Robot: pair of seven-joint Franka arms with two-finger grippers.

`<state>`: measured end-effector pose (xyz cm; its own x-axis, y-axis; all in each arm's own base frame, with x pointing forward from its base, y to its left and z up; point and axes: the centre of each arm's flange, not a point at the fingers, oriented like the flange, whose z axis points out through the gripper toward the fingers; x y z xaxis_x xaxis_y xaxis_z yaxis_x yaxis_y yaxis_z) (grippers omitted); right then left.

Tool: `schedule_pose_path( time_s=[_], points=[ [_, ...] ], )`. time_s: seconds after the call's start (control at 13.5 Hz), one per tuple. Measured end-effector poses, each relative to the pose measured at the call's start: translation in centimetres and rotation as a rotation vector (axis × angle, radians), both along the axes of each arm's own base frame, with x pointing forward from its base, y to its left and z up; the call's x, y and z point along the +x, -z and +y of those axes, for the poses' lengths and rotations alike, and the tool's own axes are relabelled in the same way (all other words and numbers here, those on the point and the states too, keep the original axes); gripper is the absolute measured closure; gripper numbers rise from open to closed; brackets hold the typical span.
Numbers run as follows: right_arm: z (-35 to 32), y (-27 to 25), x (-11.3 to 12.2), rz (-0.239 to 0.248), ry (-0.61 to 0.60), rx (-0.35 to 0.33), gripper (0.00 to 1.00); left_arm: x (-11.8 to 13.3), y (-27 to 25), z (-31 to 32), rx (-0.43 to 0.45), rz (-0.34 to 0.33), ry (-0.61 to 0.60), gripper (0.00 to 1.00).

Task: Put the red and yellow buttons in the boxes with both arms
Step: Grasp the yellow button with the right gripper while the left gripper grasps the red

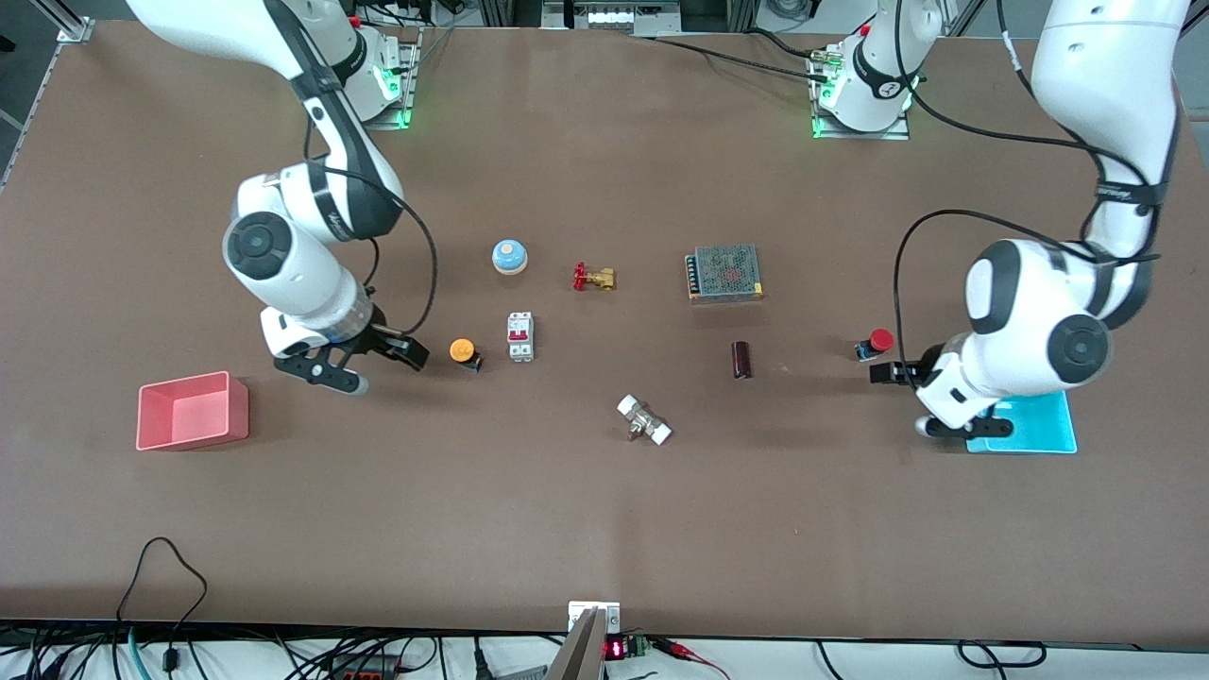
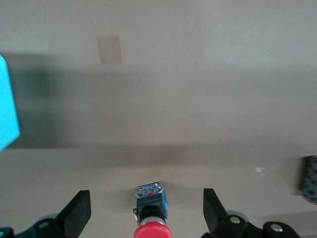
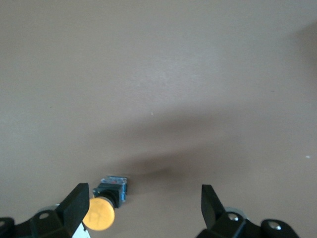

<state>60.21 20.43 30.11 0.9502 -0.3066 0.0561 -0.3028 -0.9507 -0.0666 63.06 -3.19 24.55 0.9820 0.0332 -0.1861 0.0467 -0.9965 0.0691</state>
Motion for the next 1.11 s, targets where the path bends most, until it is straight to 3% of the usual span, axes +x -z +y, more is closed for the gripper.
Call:
schedule_pose_path(
  time_s=[0.37,0.66,1.11],
  points=[
    [3.4,0.7,-0.2,0.000,0.004,0.006,0.00,-2.5,2.3,0.4,0.026,0.061,-0.105,0.00],
    [6.0,3.2,-1.5,0.037,-0.099,-0.004,0.00,-3.8,3.2,0.2,0.017,0.101,-0.201,0.00],
    [6.4,5.5,-1.9,0.063,-0.135,-0.009,0.00,-4.7,4.3,0.1,0.012,0.119,-0.186,0.00]
  ],
)
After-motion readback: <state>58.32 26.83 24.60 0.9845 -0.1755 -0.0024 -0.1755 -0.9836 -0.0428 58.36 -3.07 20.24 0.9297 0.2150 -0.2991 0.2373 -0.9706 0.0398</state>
